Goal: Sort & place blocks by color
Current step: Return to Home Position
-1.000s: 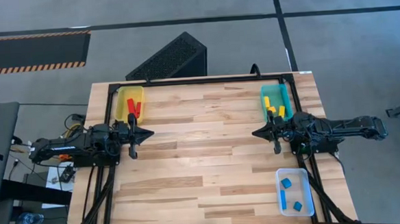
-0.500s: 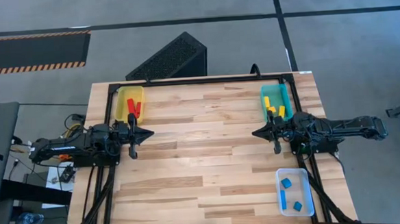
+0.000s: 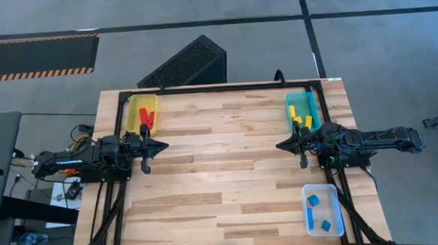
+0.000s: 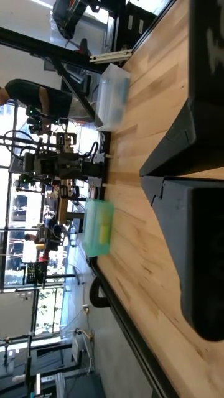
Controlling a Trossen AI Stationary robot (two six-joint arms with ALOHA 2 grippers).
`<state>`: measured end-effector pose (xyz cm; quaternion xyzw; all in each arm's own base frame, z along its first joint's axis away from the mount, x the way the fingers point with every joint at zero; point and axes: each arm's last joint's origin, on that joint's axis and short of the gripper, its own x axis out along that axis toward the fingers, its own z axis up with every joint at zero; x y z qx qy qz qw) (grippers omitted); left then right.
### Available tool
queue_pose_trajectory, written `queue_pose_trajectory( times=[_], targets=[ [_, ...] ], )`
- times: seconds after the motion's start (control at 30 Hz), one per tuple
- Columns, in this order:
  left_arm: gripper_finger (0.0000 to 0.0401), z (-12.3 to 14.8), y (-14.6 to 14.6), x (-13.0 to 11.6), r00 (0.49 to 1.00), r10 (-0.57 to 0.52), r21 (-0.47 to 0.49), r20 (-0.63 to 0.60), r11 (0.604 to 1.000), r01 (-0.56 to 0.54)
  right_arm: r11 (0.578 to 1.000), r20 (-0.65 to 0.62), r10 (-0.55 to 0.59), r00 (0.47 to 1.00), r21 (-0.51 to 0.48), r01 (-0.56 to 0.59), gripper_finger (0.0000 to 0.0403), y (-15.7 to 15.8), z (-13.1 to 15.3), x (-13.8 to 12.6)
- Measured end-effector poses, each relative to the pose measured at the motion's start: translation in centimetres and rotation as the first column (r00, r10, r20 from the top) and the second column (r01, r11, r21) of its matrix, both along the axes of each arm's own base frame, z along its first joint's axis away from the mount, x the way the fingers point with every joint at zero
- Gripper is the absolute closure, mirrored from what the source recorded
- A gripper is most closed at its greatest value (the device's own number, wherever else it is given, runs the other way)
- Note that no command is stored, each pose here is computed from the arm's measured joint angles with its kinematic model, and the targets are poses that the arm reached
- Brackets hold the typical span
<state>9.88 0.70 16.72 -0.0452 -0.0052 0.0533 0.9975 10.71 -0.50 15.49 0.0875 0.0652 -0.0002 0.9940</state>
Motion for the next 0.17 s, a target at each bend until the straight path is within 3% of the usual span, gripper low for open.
queue_pose_trajectory(
  times=[0.17],
  targets=[
    [0.0401,0.00,0.00,0.00,1.000,0.000,0.000,0.000,1.000,0.000,1.000,0.000,0.000,1.000,0.000,0.000,0.0376,0.00,0.00,0.00]
  ],
)
